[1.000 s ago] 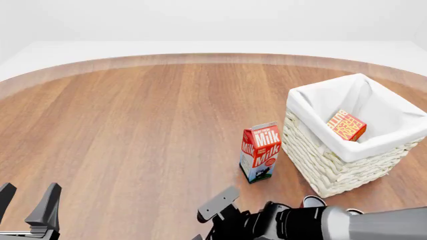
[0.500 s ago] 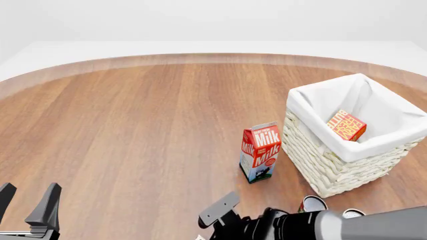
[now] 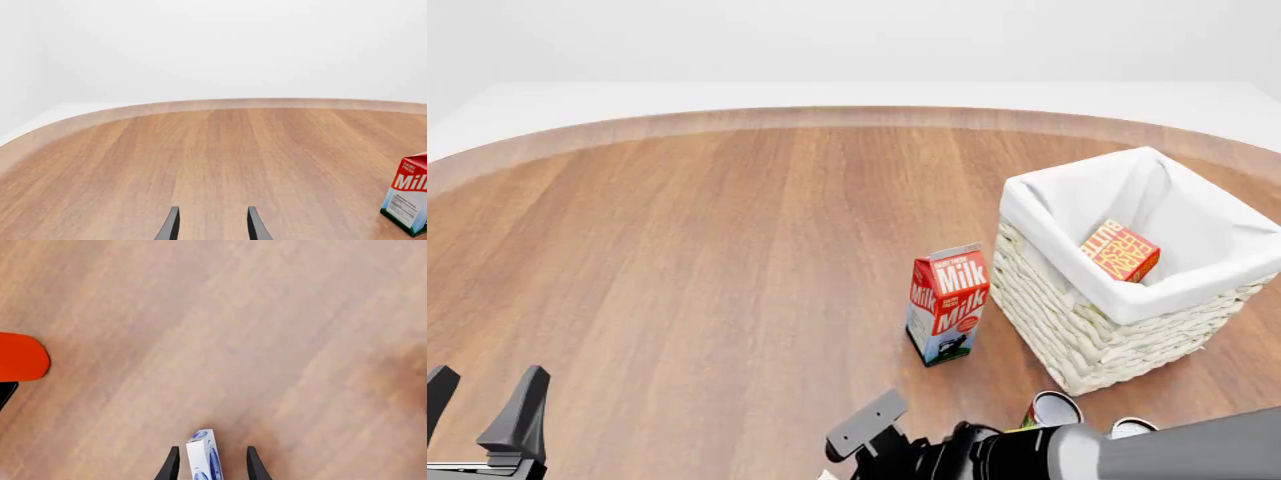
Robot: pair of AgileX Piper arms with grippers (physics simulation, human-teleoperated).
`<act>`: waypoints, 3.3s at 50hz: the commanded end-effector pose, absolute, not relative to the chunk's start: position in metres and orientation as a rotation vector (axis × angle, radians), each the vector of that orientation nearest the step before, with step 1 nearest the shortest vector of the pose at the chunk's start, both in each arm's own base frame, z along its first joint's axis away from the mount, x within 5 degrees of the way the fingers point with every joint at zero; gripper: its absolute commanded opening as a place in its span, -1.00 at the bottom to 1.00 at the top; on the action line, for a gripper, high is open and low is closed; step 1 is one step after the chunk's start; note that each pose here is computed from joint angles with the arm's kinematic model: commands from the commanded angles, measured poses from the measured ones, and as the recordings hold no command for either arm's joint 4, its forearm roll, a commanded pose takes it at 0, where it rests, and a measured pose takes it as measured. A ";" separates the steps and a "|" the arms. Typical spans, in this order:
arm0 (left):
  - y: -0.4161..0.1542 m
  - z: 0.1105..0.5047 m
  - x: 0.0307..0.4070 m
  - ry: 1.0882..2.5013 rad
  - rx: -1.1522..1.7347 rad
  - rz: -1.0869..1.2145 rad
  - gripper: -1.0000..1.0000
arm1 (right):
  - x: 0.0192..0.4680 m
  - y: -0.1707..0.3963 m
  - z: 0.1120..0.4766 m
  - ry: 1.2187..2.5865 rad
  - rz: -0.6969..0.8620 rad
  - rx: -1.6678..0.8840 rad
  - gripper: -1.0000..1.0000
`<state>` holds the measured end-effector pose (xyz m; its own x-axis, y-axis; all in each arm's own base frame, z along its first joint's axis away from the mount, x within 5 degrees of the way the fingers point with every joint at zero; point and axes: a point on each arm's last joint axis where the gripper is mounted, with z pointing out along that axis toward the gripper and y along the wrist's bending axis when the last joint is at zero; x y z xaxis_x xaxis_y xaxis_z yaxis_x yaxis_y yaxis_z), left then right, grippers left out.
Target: Pick up the cream cheese box and the butter, and put them in the basket.
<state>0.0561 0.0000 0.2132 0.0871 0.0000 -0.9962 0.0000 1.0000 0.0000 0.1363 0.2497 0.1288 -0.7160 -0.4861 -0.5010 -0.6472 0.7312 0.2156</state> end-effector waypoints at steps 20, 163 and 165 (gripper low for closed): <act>0.000 0.213 0.056 1.484 0.000 0.000 1.00 | 0.135 0.250 0.116 2.543 0.525 -0.861 1.00; 0.000 0.213 0.056 1.484 0.000 0.000 1.00 | 0.192 0.168 0.423 1.913 0.387 -0.818 -1.00; 0.000 0.213 0.056 1.484 0.000 0.000 1.00 | 0.191 0.166 0.424 1.910 0.383 -0.817 -1.00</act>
<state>0.0561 0.0000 0.2132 0.0871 0.0000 -0.9962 0.0000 1.0000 0.0000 0.1908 0.1853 0.4030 -0.3196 -0.4059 -0.8562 -0.7203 0.6912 -0.0588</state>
